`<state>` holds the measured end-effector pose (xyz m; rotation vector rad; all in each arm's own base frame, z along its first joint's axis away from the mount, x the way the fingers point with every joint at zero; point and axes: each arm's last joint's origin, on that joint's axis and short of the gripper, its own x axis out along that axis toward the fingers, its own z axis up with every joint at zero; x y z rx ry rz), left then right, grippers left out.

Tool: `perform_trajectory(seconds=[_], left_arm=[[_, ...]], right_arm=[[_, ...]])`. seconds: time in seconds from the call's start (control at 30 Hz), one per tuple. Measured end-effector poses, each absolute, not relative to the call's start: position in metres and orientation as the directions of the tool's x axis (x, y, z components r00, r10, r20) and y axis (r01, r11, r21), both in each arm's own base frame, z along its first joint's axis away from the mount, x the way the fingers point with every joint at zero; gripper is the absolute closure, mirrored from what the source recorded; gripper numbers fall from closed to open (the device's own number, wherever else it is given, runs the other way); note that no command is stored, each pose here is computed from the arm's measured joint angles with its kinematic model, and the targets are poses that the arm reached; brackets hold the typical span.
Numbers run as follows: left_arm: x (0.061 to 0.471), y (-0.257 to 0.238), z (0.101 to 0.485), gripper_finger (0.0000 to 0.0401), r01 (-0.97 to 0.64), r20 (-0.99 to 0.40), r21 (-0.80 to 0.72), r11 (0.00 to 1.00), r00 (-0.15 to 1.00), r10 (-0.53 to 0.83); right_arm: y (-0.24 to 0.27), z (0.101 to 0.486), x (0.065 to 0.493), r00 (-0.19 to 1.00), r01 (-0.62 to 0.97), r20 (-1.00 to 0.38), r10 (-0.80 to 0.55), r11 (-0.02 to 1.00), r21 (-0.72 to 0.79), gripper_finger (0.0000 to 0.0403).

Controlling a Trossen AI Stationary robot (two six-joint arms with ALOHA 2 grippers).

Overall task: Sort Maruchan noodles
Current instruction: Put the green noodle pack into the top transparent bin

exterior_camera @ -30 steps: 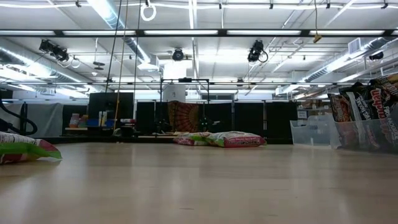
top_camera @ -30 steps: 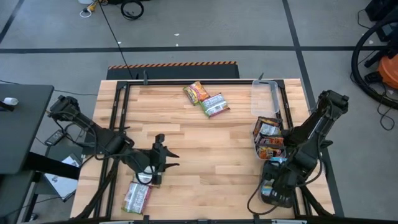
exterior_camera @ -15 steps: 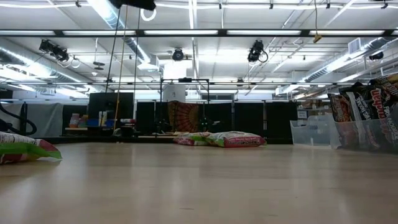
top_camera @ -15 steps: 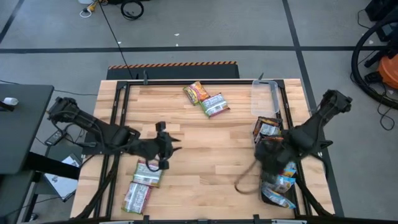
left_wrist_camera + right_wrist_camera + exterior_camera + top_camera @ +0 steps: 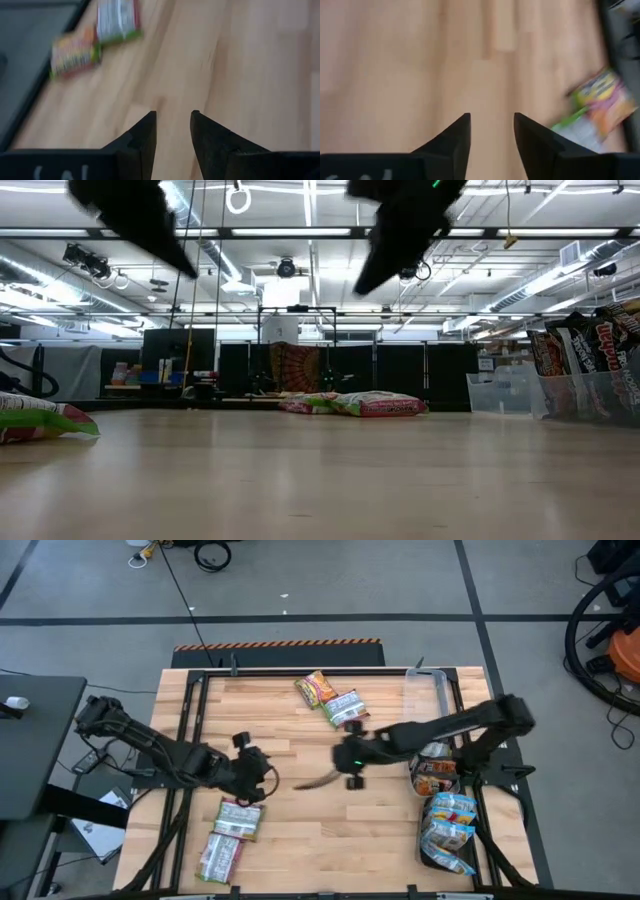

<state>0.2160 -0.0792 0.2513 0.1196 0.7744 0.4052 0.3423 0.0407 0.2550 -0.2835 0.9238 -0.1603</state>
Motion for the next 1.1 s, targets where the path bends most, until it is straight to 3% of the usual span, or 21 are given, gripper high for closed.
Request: perform_trajectory(seconds=[0.13, 0.27, 0.47, 0.7, 0.87, 1.1], left_arm=[[0.198, -0.077, 0.21, 0.0276, -0.398, -0.697, 0.159, 0.903, 0.603, 0.388], [0.19, -0.078, 0.186, 0.0276, -0.414, -0.714, 0.09, 0.906, 0.607, 0.348], [0.189, -0.076, 0.171, 0.0276, -0.39, -0.677, 0.085, 0.917, 0.653, 0.34], [0.19, -0.076, 0.165, 0.0276, -0.344, -0.641, 0.093, 0.934, 0.697, 0.321], [0.19, -0.075, 0.166, 0.0276, -0.362, -0.611, 0.138, 0.922, 0.702, 0.367], [0.194, -0.067, 0.167, 0.0276, -0.412, -0.583, 0.176, 0.894, 0.688, 0.432]], right_arm=[[0.009, 0.216, 0.376, 0.573, 0.082, -0.717, -0.396, 0.899, -0.43, 0.0214], [-0.038, 0.178, 0.391, 0.448, 0.232, -0.68, -0.581, 0.81, -0.539, 0.0192], [-0.085, 0.131, 0.396, 0.322, 0.319, -0.697, -0.641, 0.766, -0.558, 0.0189], [-0.093, 0.106, 0.395, 0.21, 0.387, -0.646, -0.734, 0.669, -0.635, 0.0195], [-0.089, 0.106, 0.392, 0.167, 0.446, -0.626, -0.762, 0.624, -0.641, 0.0237], [-0.087, 0.114, 0.379, 0.108, 0.422, -0.668, -0.736, 0.643, -0.64, 0.0371]])
